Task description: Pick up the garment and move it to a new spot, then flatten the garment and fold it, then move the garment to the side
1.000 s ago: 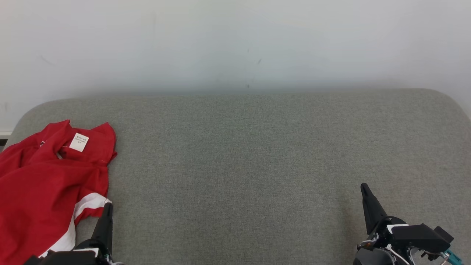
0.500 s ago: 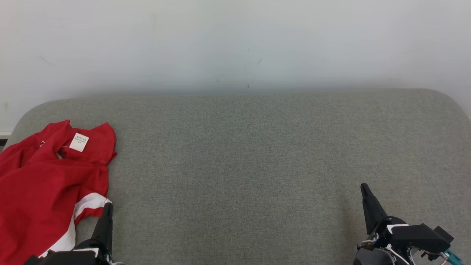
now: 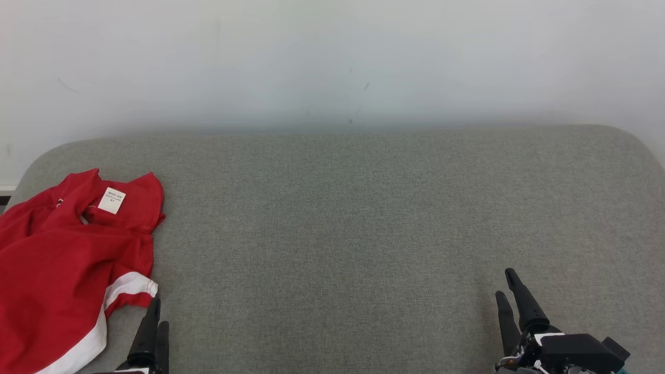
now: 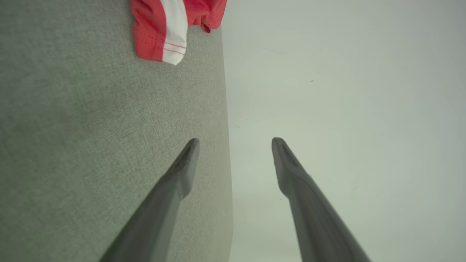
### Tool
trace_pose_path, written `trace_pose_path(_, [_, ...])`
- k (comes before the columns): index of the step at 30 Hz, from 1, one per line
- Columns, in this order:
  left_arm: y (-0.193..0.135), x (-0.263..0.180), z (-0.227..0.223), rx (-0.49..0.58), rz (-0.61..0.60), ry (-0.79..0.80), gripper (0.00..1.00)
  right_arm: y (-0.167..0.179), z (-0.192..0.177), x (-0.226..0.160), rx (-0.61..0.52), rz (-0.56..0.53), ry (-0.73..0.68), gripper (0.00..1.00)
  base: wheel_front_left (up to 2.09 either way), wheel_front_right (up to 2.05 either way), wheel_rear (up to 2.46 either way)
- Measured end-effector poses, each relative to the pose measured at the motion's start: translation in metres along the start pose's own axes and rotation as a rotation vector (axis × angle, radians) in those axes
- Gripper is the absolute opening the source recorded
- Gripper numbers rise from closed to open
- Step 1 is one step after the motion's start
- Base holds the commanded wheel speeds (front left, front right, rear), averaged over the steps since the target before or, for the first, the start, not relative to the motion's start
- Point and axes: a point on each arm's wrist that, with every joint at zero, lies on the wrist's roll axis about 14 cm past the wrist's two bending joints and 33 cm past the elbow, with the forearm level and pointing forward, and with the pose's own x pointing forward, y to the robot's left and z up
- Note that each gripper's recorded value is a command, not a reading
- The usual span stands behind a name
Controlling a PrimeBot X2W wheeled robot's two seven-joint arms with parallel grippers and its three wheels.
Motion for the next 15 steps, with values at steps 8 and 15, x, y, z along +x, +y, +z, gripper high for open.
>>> trace_pose_path(8, [0.0005, -0.0001, 0.0024, 0.066, 0.004, -0.024, 1.00, 0.0004, -0.0027, 0.0011, -0.073, -0.001, -0.010, 1.00, 0.00, 0.00, 0.00])
trace_pose_path(15, [-0.0024, -0.0002, 0.0064, 0.165, -0.001, -0.045, 1.00, -0.0005, -0.0042, 0.0025, -0.205, -0.007, -0.011, 1.00, 0.00, 0.00, 0.00])
